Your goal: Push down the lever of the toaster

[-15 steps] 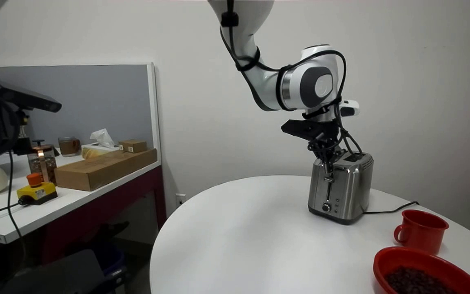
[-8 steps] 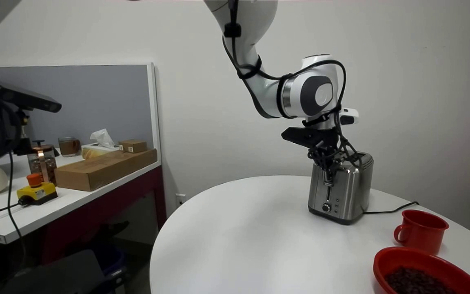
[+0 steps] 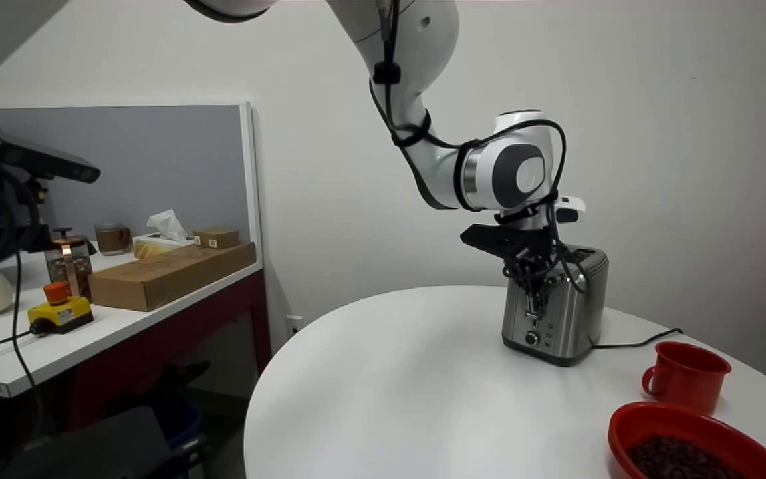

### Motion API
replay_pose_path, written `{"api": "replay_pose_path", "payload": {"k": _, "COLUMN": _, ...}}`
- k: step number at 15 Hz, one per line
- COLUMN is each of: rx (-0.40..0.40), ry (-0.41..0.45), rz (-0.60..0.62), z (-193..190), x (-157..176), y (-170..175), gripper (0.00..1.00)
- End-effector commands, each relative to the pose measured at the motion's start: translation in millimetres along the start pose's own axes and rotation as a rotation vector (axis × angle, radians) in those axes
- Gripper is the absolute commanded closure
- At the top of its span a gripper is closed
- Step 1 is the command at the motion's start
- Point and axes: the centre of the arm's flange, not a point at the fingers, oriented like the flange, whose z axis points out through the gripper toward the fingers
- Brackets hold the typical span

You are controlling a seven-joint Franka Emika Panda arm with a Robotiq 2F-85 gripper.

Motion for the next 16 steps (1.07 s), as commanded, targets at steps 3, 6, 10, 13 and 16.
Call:
{"api": "replay_pose_path", "payload": {"k": 3, "rx": -0.007, "ry": -0.031, "rz": -0.028, "z": 41, "x": 0, "y": -9, "gripper": 1.00}}
{"api": "replay_pose_path", "payload": {"k": 6, "rx": -0.006, "ry": -0.039, "rz": -0.024, "z": 47, "x": 2, "y": -7, "gripper": 1.00}}
{"api": "replay_pose_path", "payload": {"k": 10, "rx": -0.004, "ry": -0.051, "rz": -0.014, "z": 48, "x": 2, "y": -7, "gripper": 1.00}}
{"api": "replay_pose_path", "payload": {"k": 13, "rx": 0.017, "ry": -0.054, "rz": 0.019, "z": 25, "x": 5, "y": -9, "gripper": 0.73}}
{"api": "replay_pose_path", "payload": {"k": 16, "rx": 0.061, "ry": -0.066, "rz": 0.060, "z": 0, "x": 2, "y": -6, "gripper": 0.53}}
